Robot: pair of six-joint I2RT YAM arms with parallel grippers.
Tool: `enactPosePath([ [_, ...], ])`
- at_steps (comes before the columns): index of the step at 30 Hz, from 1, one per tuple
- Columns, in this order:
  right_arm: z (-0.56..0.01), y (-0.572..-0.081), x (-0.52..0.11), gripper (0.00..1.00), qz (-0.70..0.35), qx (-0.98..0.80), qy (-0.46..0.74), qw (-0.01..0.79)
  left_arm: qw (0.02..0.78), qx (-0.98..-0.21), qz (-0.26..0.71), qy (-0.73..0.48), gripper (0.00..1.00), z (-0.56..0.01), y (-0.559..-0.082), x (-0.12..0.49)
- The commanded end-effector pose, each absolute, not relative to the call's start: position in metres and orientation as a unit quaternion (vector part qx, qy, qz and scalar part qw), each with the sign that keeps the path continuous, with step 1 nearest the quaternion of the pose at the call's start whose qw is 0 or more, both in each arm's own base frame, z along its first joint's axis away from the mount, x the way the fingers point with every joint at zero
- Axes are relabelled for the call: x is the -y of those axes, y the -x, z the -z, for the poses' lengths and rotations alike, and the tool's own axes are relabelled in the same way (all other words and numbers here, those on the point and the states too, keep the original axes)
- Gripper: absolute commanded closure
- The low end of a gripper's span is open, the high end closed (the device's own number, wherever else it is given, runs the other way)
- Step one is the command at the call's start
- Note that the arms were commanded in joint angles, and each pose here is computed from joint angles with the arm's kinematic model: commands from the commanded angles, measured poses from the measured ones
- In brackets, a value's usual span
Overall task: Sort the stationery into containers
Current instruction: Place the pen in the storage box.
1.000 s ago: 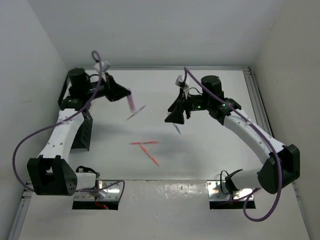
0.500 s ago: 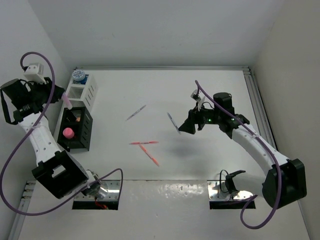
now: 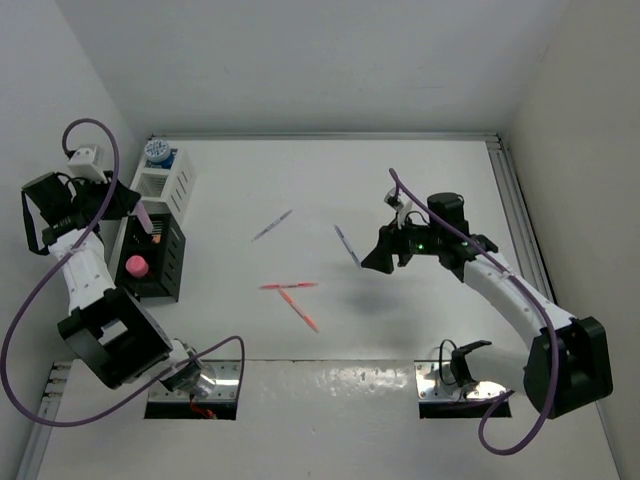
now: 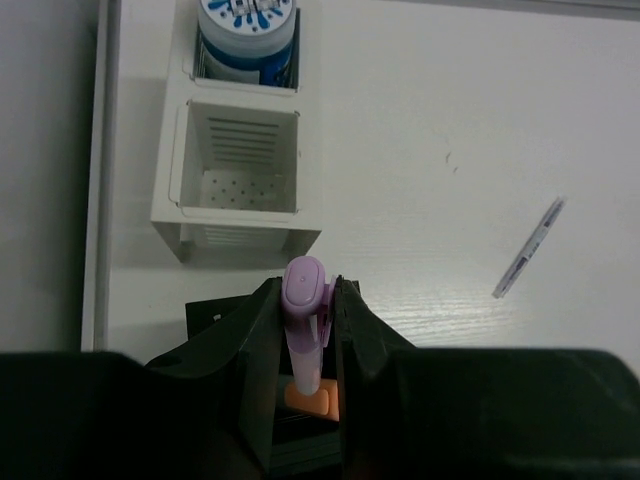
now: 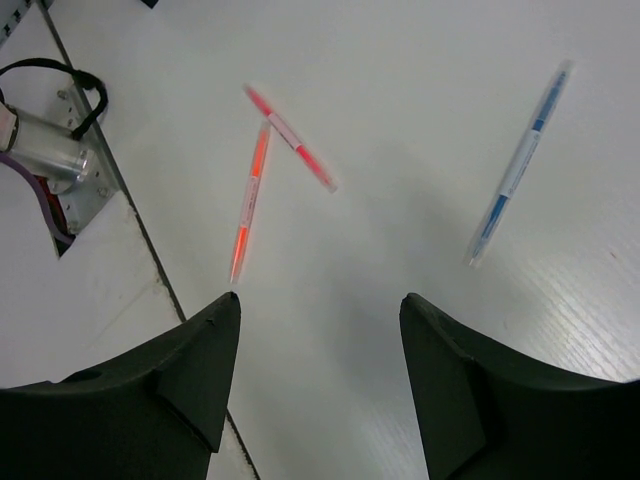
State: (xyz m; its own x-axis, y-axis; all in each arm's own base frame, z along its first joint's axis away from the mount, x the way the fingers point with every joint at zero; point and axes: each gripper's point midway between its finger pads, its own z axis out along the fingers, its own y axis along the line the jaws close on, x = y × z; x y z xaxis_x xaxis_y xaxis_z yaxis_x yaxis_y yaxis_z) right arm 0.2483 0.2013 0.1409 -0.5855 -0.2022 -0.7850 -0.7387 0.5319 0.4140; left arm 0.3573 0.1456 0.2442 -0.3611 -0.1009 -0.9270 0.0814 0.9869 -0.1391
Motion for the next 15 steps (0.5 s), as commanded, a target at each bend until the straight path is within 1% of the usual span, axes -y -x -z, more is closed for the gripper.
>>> enactPosePath([
  [1,-0.147,-0.26,-0.202,0.36,-0.377,-0.79,0.306,0.375,0.576,-0.814,0.067,-0.012,1.0,-0.241,-0.364,-0.149],
  [5,-0.143,-0.261,-0.202,0.36,-0.373,-0.793,0.306,0.372,0.566,-0.822,0.054,-0.011,1.0,-0.227,-0.357,-0.151],
  [7,-0.138,-0.26,-0.205,0.37,-0.369,-0.796,0.312,0.365,0.569,-0.821,0.038,-0.012,1.0,-0.232,-0.355,-0.154],
  [8,-0.137,-0.26,-0.206,0.37,-0.364,-0.793,0.323,0.367,0.569,-0.822,0.029,-0.009,0.92,-0.232,-0.354,-0.159],
  [9,-0.134,-0.257,-0.21,0.37,-0.363,-0.792,0.334,0.36,0.555,-0.831,0.036,-0.003,0.92,-0.213,-0.347,-0.155],
  [10,-0.133,-0.258,-0.212,0.38,-0.36,-0.791,0.339,0.36,0.546,-0.837,0.039,0.0,0.67,-0.203,-0.344,-0.153],
  [11,-0.131,-0.256,-0.216,0.38,-0.357,-0.789,0.351,0.355,0.543,-0.839,0.038,0.002,0.59,-0.201,-0.343,-0.154],
  [12,-0.132,-0.259,-0.22,0.4,-0.357,-0.791,0.354,0.35,0.541,-0.84,0.039,0.001,0.55,-0.199,-0.342,-0.153],
  [13,-0.135,-0.259,-0.226,0.4,-0.347,-0.779,0.386,0.352,0.538,-0.842,0.041,0.002,0.52,-0.197,-0.341,-0.152],
  [15,-0.136,-0.26,-0.235,0.41,-0.34,-0.774,0.411,0.341,0.538,-0.842,0.042,0.003,0.49,-0.199,-0.34,-0.152],
])
